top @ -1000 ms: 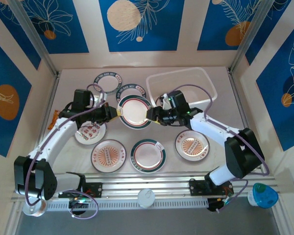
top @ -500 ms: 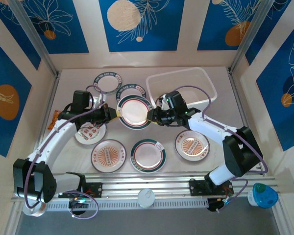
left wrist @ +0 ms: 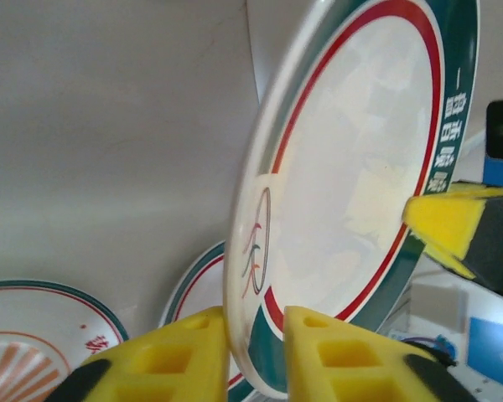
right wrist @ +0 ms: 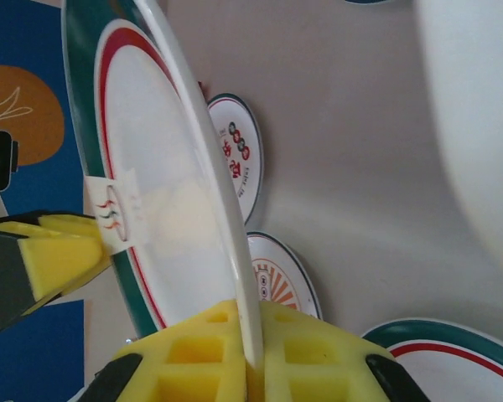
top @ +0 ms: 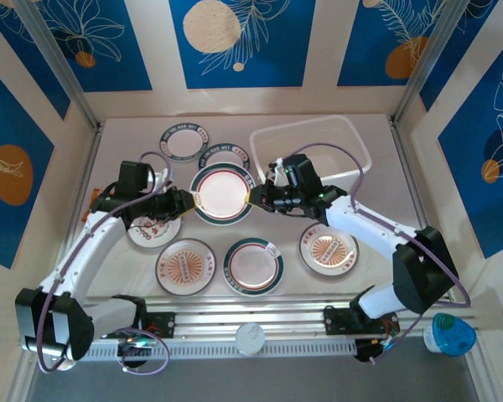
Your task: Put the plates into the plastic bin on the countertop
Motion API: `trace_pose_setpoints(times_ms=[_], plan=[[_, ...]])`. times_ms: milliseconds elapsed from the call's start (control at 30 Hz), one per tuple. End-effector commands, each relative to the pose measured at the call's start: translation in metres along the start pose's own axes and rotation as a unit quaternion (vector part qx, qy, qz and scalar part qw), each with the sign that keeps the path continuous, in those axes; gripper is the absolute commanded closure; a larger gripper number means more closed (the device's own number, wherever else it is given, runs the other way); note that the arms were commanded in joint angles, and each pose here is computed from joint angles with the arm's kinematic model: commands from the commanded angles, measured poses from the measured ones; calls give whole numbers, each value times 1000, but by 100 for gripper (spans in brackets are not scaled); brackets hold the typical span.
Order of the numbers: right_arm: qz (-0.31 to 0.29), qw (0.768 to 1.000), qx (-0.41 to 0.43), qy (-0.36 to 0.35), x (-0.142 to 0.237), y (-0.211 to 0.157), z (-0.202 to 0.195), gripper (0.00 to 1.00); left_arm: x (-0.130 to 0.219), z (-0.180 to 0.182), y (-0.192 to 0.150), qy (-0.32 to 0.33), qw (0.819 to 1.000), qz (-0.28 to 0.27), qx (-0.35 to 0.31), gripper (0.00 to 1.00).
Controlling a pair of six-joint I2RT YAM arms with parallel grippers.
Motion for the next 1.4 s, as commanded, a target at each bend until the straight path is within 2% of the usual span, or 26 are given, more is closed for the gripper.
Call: trace_pose_setpoints(times_ms=[0, 33, 200, 300, 400, 767, 1000, 1200, 1367], plan=[[-24, 1000, 13, 0, 12, 4, 15, 93, 16, -14, 10, 2, 999, -25, -32, 62], [-27, 999, 20, 5, 15, 5, 21, 93, 17, -14, 12, 5, 999, -27, -36, 53], [-48, 998, 48, 8, 33, 12, 43, 95, 34, -26, 34, 5, 996, -52, -65, 26], [-66, 995, 70, 18, 48, 20, 62, 95, 45, -36, 51, 7, 994, -67, -85, 15], [-82, 993, 85, 21, 64, 32, 76, 96, 54, -41, 64, 9, 992, -84, -96, 11], [-109, 989, 95, 27, 115, 96, 78, 96, 43, -40, 94, -4, 990, -96, -99, 9], [-149, 984, 98, 4, 163, 131, 68, 96, 16, -25, 108, -13, 994, -81, -72, 13], [-169, 981, 88, -34, 195, 160, 38, 96, -6, -16, 124, -28, 995, -84, -54, 17], [-151, 982, 98, -62, 196, 171, 20, 95, -29, -5, 132, -36, 996, -78, -33, 18]])
Point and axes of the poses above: each hand's point on the last joint's axis, 136 mm out from that joint toward the fingers, its own x axis back along the fingers, its own z axis along the line the jaws close on, y = z × x, the point moved 4 cm from there along x, back along the fingers, and after that the axes turned 14 degrees about -x, right-handed, at the moved point
